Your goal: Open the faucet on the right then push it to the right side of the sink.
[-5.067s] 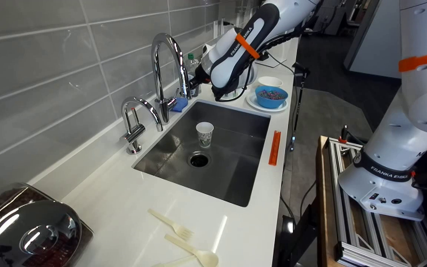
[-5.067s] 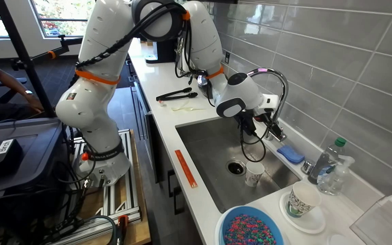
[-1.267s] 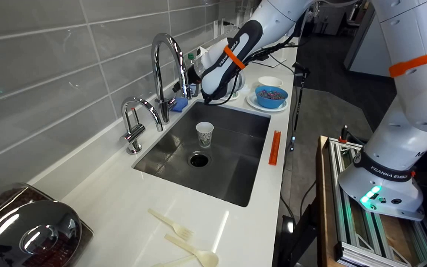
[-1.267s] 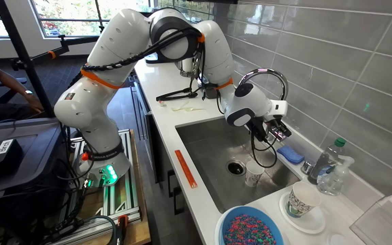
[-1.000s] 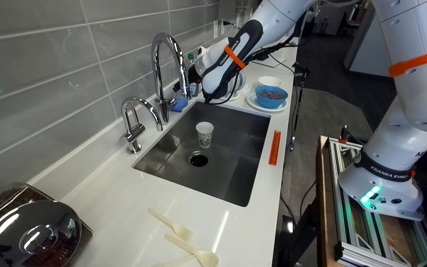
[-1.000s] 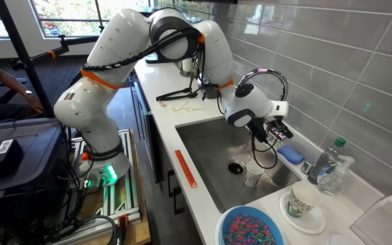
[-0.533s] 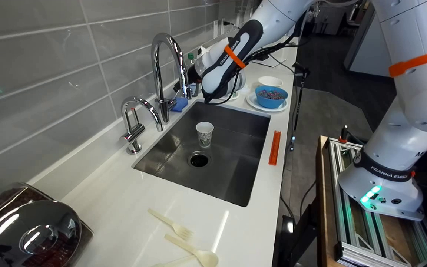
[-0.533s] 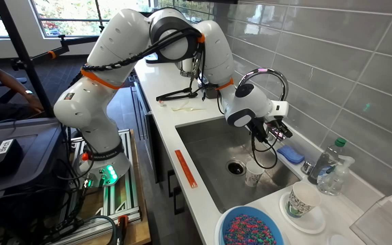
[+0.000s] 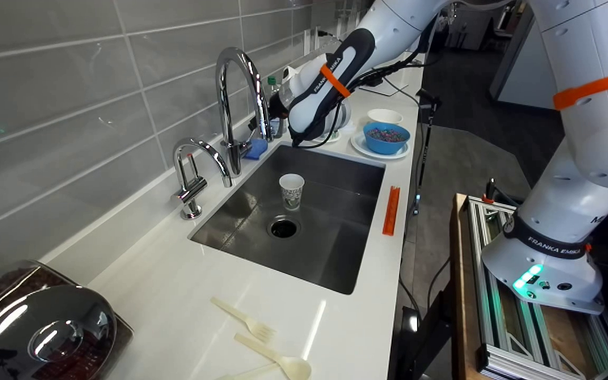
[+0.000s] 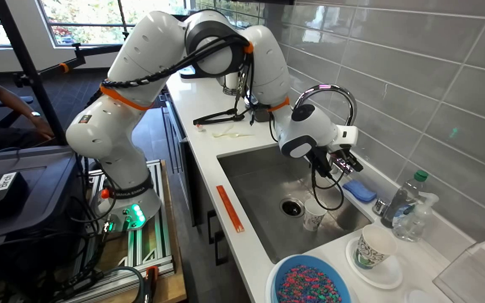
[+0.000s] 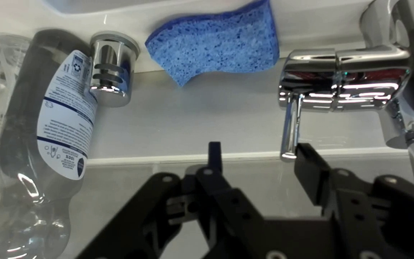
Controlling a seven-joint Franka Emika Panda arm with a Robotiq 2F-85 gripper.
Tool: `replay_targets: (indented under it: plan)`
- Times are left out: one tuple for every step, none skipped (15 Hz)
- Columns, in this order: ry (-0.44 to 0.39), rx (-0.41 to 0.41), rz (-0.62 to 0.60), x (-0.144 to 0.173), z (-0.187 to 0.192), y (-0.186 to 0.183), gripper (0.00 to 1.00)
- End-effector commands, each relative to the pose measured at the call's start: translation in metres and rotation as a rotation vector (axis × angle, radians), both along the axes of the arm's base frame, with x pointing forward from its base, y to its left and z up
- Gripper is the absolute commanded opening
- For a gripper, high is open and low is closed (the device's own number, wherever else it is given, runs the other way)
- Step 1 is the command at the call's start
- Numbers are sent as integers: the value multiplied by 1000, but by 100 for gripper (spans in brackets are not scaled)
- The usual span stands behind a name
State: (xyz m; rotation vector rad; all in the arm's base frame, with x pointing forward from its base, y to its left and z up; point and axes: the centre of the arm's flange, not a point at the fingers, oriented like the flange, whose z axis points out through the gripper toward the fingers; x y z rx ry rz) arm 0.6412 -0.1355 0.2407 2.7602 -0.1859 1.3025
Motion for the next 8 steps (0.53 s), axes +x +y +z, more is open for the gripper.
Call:
replay_targets:
  plan:
    - [-18, 6, -4, 1, -6, -2, 77]
    - [-18, 7, -4, 1, -6, -2, 78]
    - [-18, 7, -5, 1, -6, -3, 83]
    - [-19, 6, -5, 0, -6, -3, 92]
    - [-19, 7, -6, 0, -6, -3, 98]
    - [-18, 7, -6, 0, -6, -4, 100]
    - [-18, 7, -7, 0, -6, -4, 100]
    - [-18, 7, -7, 0, -6, -4, 100]
